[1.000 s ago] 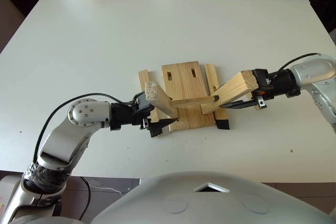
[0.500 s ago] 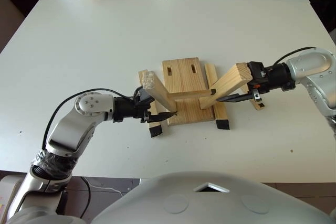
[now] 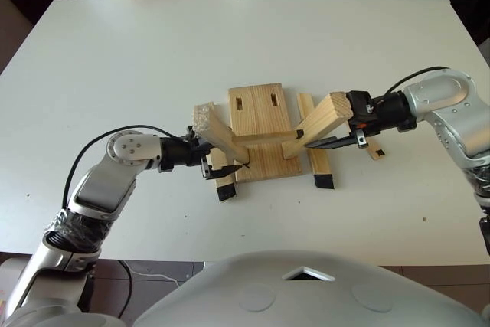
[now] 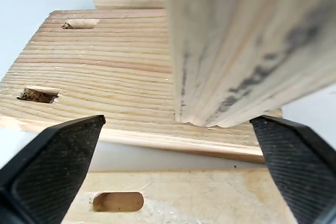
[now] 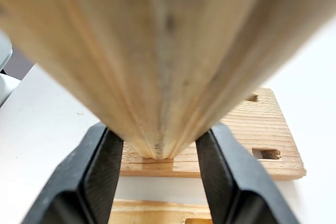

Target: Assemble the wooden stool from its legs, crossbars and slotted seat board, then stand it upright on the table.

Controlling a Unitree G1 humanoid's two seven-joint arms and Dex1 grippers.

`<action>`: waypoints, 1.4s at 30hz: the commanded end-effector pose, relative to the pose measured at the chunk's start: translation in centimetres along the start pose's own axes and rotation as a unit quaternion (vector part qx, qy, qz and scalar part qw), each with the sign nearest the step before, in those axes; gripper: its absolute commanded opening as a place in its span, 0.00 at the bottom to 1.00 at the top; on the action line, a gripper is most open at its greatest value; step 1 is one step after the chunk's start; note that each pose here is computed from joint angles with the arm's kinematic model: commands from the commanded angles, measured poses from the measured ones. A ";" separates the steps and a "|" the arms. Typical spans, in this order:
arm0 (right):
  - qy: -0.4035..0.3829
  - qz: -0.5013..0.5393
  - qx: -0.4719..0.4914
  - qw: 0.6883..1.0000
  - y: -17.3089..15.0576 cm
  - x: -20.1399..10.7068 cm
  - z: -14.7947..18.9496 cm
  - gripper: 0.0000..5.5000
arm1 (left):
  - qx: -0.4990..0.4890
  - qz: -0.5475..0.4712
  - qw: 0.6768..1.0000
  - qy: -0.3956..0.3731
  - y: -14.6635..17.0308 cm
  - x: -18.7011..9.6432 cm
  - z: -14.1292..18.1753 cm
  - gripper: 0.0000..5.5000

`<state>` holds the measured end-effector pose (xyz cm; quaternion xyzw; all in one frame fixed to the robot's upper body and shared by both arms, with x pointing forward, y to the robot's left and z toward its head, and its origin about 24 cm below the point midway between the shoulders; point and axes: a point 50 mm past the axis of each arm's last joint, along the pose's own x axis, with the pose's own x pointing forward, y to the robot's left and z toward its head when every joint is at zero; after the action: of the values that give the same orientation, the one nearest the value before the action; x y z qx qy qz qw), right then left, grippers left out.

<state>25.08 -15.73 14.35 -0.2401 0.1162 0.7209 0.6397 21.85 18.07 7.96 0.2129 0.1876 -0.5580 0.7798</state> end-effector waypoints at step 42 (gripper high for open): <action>0.189 -0.109 0.049 0.975 -1.2 -2.7 -9.9 0.65 | -0.020 0.133 0.989 0.056 2.2 -6.2 -5.5 0.98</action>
<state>29.13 -21.23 7.65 -0.3520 0.2152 0.5864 0.6971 22.02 26.98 7.26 0.2786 0.1978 -0.4320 0.8346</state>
